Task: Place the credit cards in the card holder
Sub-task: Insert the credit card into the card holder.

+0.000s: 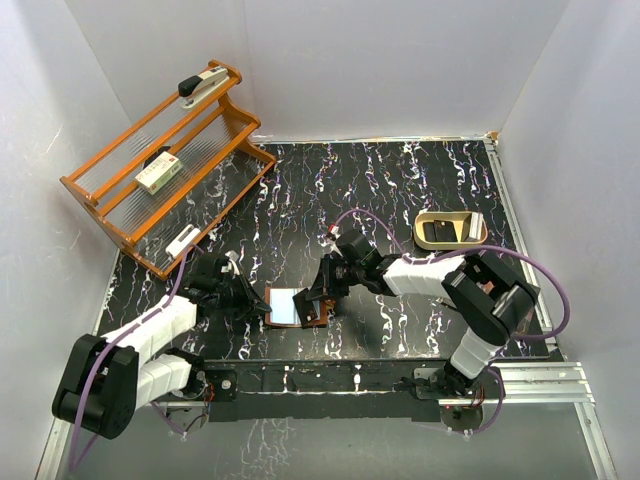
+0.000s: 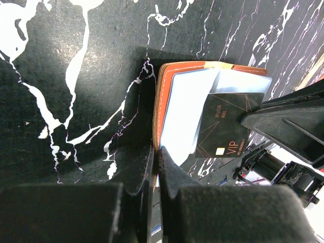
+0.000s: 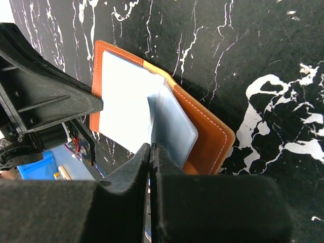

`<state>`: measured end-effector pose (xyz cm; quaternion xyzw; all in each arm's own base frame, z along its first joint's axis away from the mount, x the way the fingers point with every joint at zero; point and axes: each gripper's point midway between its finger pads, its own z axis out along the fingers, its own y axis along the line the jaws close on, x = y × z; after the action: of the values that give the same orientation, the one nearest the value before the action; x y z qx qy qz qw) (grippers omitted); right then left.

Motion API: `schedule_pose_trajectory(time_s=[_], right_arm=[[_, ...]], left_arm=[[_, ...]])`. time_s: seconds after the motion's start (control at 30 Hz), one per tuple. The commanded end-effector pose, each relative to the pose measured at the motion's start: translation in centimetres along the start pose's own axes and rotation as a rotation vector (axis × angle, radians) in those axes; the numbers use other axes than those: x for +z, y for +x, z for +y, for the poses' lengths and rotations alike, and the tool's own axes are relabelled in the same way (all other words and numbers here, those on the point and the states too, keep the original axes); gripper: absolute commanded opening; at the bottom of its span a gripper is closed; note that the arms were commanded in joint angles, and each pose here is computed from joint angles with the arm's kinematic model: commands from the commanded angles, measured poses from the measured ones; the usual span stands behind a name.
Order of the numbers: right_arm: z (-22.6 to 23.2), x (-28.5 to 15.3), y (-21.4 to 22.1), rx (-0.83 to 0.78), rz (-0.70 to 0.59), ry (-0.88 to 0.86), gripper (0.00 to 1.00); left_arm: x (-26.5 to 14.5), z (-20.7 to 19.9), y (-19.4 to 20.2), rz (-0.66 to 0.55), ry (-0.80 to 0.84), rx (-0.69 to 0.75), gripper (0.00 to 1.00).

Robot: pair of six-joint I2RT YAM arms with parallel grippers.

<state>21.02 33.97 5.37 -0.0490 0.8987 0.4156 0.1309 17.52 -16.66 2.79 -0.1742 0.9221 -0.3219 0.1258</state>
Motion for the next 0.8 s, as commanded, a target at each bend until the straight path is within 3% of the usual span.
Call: schedule_pose_trajectory(time_s=[0.0, 0.77], right_arm=[[1.0, 0.6, -1.2, -0.026, -0.031, -0.037, 0.0], [0.6, 1.8, -2.1, 0.019, -0.063, -0.026, 0.0]], left_arm=[[0.1, 1.1, 0.8, 0.025, -0.038, -0.008, 0.0], [0.2, 0.5, 1.7, 0.058, 0.022, -0.05, 0.0]])
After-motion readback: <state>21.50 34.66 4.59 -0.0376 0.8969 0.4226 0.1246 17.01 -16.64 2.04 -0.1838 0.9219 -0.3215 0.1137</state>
